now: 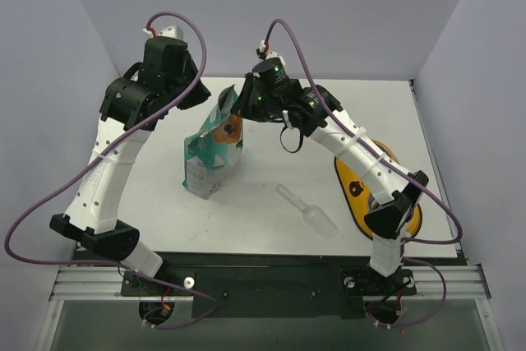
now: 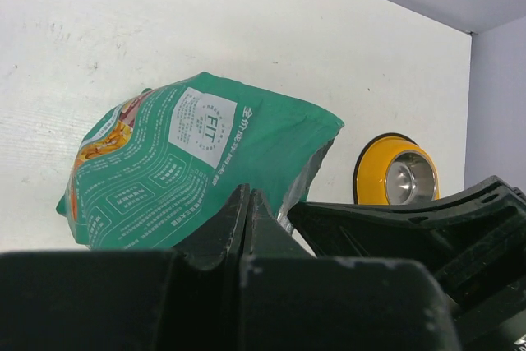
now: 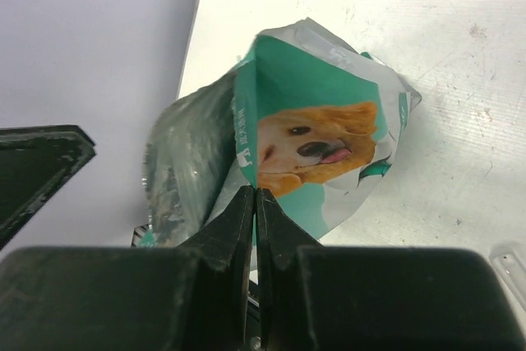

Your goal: Serve the pet food

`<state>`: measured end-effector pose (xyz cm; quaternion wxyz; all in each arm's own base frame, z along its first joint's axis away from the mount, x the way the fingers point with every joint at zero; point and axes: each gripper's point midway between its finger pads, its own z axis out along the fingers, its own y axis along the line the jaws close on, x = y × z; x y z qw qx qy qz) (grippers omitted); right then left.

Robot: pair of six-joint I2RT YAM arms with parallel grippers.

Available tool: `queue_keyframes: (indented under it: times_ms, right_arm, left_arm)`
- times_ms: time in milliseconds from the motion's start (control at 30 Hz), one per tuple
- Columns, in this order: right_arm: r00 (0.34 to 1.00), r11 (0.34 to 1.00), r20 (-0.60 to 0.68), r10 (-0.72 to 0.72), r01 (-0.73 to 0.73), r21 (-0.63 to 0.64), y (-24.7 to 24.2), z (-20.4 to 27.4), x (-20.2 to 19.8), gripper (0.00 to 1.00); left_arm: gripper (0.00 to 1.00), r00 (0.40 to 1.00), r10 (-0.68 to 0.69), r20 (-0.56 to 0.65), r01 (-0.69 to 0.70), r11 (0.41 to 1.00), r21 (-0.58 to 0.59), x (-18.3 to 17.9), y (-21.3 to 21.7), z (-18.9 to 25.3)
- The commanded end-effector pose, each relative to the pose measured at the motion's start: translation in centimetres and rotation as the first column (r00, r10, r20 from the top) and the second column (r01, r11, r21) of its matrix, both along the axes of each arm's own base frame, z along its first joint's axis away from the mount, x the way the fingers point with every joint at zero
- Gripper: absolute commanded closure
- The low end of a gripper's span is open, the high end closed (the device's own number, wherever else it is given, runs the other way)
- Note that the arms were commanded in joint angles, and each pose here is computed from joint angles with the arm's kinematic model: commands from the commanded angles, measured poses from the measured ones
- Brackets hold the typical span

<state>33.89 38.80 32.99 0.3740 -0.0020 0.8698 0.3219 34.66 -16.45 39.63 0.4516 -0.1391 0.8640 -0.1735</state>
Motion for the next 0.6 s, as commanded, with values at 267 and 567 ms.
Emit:
queue_keyframes:
  times_ms: [267,567]
  right_arm:
    - [0.999,0.999,-0.034,0.039,-0.039,0.025,1.5,0.4,-0.8,1.00]
    - [0.999,0.999,-0.035,0.031,-0.030,0.032,1.4,0.5,-0.7,1.00]
  left_arm:
    - [0.61,0.998,-0.062,0.023,0.062,0.998,-0.004,0.7,-1.8,-0.2]
    - [0.59,0.999,-0.048,-0.019,0.050,0.992,0.114,0.7,-1.3,-3.5]
